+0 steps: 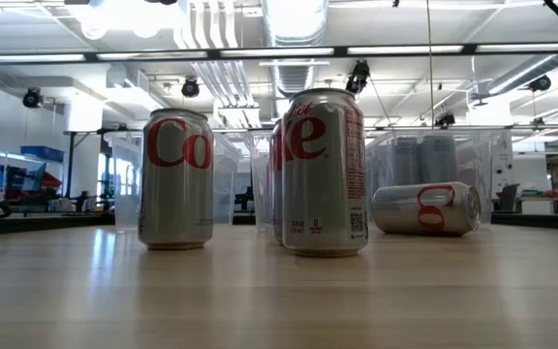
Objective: Sort soda cans
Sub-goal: Put the red soda can into the middle white bin
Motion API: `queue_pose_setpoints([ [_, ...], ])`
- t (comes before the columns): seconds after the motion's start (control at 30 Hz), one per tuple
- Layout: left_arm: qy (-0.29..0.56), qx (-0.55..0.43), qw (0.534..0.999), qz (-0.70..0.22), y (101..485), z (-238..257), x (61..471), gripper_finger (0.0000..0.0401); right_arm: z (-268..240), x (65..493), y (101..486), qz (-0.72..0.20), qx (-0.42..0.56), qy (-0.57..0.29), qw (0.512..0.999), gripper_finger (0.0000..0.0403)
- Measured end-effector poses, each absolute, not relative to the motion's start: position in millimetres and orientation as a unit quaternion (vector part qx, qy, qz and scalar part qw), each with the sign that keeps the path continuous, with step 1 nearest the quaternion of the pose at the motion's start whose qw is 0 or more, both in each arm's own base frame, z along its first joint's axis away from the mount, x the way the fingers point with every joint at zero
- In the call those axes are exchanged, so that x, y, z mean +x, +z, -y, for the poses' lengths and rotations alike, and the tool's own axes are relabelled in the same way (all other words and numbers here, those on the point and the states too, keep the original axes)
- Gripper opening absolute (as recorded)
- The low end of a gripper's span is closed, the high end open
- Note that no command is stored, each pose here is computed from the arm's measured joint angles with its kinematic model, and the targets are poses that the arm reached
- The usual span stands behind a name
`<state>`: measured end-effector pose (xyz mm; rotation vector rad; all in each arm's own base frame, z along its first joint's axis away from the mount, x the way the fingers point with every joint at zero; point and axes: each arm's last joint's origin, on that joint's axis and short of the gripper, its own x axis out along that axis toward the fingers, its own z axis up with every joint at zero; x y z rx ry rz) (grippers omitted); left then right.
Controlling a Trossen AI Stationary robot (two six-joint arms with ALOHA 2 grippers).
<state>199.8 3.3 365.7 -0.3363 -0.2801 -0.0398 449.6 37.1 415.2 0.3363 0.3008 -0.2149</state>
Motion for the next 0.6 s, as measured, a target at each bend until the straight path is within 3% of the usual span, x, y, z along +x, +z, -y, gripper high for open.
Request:
queue_pose_setpoints([
  [0.3,-0.052,-0.172,0.976,0.126,363.8,-1.4,201.6,0.0288,-39.9,452.9,410.9,-0.161,0.175,-0.068,0.969,0.0358],
  [0.6,-0.076,-0.173,0.975,0.117,362.5,1.1,203.5,0.0288,-40.9,452.7,406.3,-0.183,0.19,-0.059,0.963,0.0299],
])
